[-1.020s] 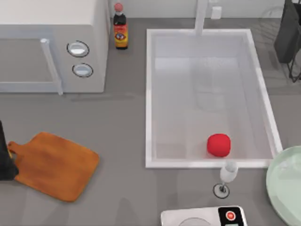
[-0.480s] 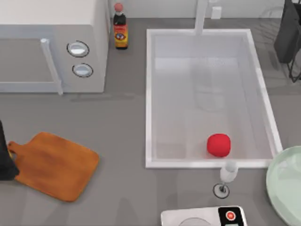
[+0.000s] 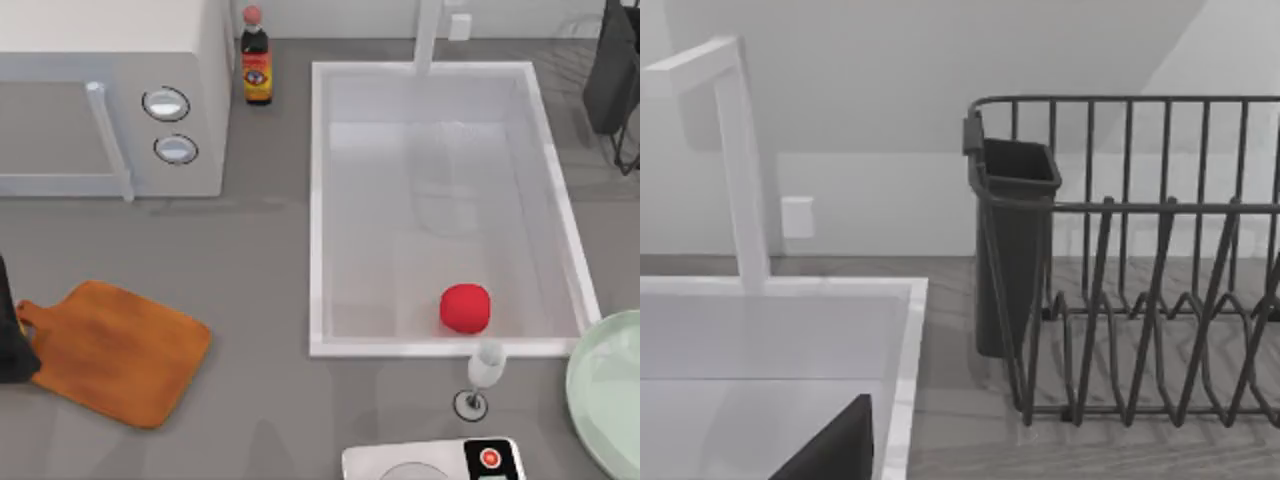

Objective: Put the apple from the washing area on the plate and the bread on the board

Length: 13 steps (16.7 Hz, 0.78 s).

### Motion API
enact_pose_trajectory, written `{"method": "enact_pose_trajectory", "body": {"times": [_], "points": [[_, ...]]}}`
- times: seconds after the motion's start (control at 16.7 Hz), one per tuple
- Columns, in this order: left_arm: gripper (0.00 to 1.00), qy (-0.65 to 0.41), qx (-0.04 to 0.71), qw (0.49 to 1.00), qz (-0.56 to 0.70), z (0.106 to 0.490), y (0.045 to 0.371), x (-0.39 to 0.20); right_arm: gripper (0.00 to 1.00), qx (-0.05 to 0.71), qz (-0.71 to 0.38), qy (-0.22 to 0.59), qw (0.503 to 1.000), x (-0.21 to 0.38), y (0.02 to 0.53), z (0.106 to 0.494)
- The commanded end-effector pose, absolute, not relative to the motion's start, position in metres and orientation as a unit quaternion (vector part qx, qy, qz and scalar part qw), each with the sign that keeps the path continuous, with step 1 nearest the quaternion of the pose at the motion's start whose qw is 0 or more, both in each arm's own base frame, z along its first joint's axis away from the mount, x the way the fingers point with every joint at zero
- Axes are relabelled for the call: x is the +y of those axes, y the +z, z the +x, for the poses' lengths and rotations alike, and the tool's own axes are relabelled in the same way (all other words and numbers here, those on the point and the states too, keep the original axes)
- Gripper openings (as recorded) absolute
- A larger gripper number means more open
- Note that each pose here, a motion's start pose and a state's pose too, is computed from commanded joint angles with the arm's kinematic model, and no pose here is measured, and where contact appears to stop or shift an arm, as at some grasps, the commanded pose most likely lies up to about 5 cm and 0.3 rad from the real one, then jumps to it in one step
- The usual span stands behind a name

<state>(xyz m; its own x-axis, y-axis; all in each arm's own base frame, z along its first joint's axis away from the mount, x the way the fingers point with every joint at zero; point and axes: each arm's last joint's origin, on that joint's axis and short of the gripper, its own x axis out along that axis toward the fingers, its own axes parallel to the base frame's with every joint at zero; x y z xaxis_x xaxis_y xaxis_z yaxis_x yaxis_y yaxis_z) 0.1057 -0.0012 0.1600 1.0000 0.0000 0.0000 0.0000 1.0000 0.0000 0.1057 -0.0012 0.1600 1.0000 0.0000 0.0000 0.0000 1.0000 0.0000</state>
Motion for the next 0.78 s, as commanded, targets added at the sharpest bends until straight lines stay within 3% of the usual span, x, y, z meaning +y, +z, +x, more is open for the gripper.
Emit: {"method": "enact_pose_trajectory", "body": {"times": [0.42, 0.78], "points": [[1.00, 0.000, 0.000, 1.000, 0.000, 0.106, 0.160, -0.001, 1.00, 0.036, 0.014, 0.013, 0.999, 0.002, 0.179, 0.107], [1.00, 0.000, 0.000, 1.000, 0.000, 0.106, 0.160, -0.001, 1.00, 0.203, 0.052, 0.050, 0.976, 0.018, 0.238, 0.141]]}}
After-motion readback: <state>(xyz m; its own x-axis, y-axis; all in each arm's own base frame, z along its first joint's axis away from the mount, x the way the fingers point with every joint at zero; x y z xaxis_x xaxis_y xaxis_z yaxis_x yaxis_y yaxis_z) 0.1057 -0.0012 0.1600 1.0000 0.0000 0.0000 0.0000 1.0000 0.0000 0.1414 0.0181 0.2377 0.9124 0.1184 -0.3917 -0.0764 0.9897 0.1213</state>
